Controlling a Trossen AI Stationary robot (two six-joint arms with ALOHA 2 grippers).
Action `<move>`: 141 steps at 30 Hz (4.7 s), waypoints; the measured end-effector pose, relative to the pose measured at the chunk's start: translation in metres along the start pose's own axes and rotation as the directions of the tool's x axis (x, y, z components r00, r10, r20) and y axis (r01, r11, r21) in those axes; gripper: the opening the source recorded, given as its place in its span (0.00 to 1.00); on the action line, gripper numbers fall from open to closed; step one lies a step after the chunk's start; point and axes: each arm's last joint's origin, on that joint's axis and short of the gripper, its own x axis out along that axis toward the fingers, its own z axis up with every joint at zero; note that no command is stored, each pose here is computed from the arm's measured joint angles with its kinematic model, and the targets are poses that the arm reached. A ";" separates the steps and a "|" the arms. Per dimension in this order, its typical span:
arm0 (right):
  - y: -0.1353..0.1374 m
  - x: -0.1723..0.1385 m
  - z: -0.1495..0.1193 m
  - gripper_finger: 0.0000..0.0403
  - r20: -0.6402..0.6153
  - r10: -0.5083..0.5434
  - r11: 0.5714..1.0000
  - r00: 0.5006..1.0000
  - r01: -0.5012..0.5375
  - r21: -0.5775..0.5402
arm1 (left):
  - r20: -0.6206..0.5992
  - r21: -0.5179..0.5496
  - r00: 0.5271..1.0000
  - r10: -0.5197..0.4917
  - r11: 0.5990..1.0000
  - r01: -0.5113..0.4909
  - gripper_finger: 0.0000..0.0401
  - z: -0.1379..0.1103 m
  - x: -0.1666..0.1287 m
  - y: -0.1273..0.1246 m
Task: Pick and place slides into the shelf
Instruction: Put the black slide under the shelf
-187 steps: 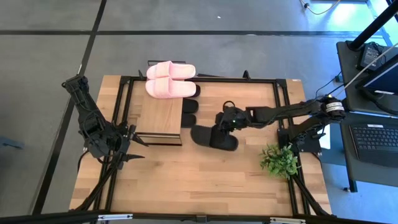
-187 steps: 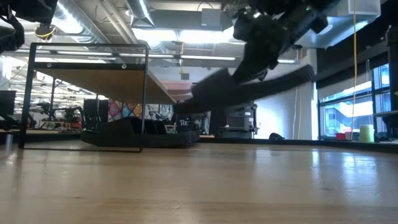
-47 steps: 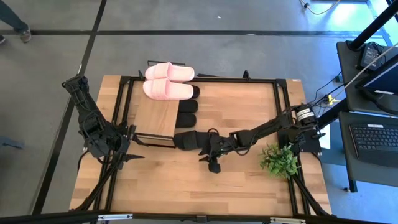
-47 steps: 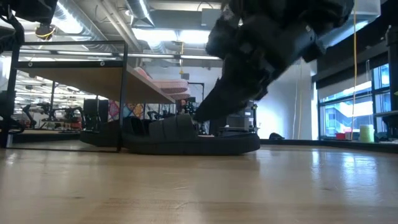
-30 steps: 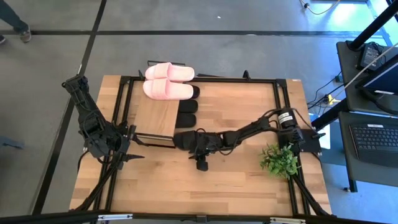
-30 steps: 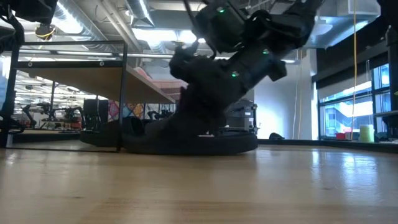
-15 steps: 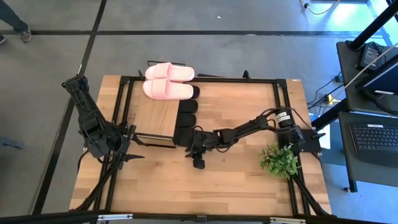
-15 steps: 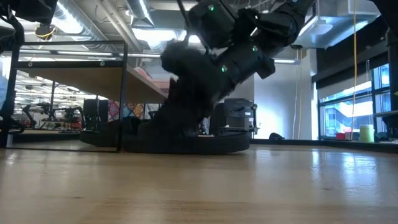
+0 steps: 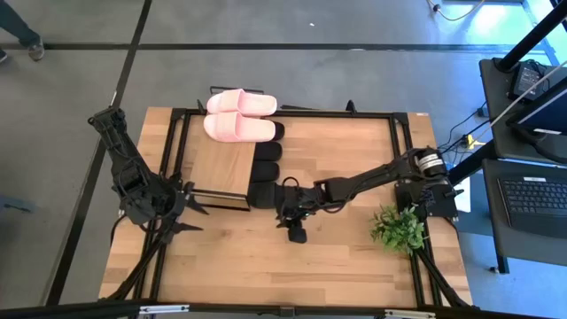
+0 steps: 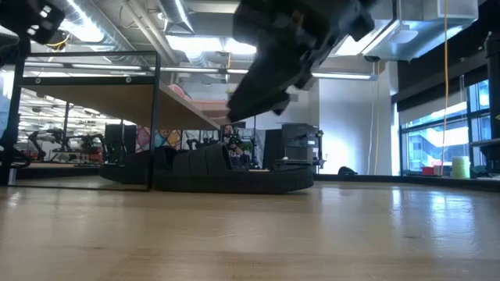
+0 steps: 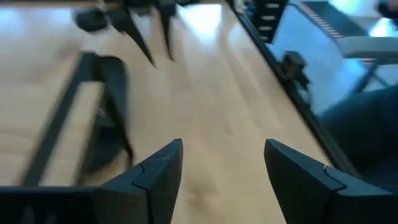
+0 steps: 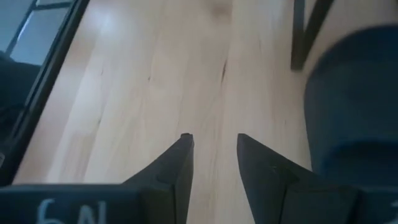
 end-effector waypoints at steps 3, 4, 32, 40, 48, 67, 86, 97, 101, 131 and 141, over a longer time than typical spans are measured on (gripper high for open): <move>0.001 -0.013 -0.001 0.31 -0.051 -0.011 1.000 0.999 0.012 0.017 | -0.013 -0.070 1.000 -0.025 0.997 0.024 0.54 0.000 0.000 -0.001; 0.002 -0.016 -0.001 0.31 -0.059 -0.013 1.000 0.998 0.014 0.018 | -0.017 -0.097 0.999 -0.031 0.995 0.029 0.54 0.000 0.000 -0.001; -0.031 -0.033 -0.021 0.31 -0.319 -0.144 0.981 0.937 0.179 0.082 | -0.569 -0.459 0.820 0.061 0.805 -0.377 0.54 0.005 -0.052 0.029; -0.039 -0.046 -0.043 0.31 -0.552 -0.183 0.940 0.814 0.310 0.145 | -0.563 -0.427 0.814 0.145 0.792 -0.436 0.54 0.003 -0.054 0.034; -0.044 -0.047 -0.043 0.31 -0.551 -0.218 0.937 0.805 0.330 0.112 | -0.525 -0.391 0.827 0.200 0.807 -0.443 0.54 0.004 -0.054 0.036; -0.061 -0.043 -0.048 0.31 -0.501 -0.230 0.933 0.835 0.335 0.130 | -0.373 -0.439 0.896 0.240 0.805 -0.398 0.54 0.012 -0.049 0.033; -0.072 -0.016 -0.058 0.31 -0.316 -0.231 0.946 0.920 0.289 0.149 | -0.348 -0.445 0.902 0.253 0.803 -0.397 0.54 0.013 -0.048 0.033; -0.073 -0.007 -0.063 0.31 -0.332 -0.179 0.947 0.926 0.253 0.197 | -0.347 -0.447 0.903 0.254 0.802 -0.397 0.54 0.013 -0.048 0.033; -0.072 -0.007 -0.063 0.31 -0.337 -0.170 0.948 0.926 0.247 0.199 | -0.351 -0.455 0.905 0.242 0.800 -0.391 0.54 0.013 -0.048 0.032; -0.071 -0.002 -0.046 0.31 -0.153 -0.155 0.971 0.976 0.179 0.160 | -0.278 -0.478 0.930 0.239 0.806 -0.350 0.54 0.030 -0.059 0.034; -0.071 0.000 -0.045 0.31 -0.129 -0.157 0.972 0.979 0.177 0.156 | -0.278 -0.479 0.930 0.239 0.805 -0.350 0.54 0.030 -0.059 0.034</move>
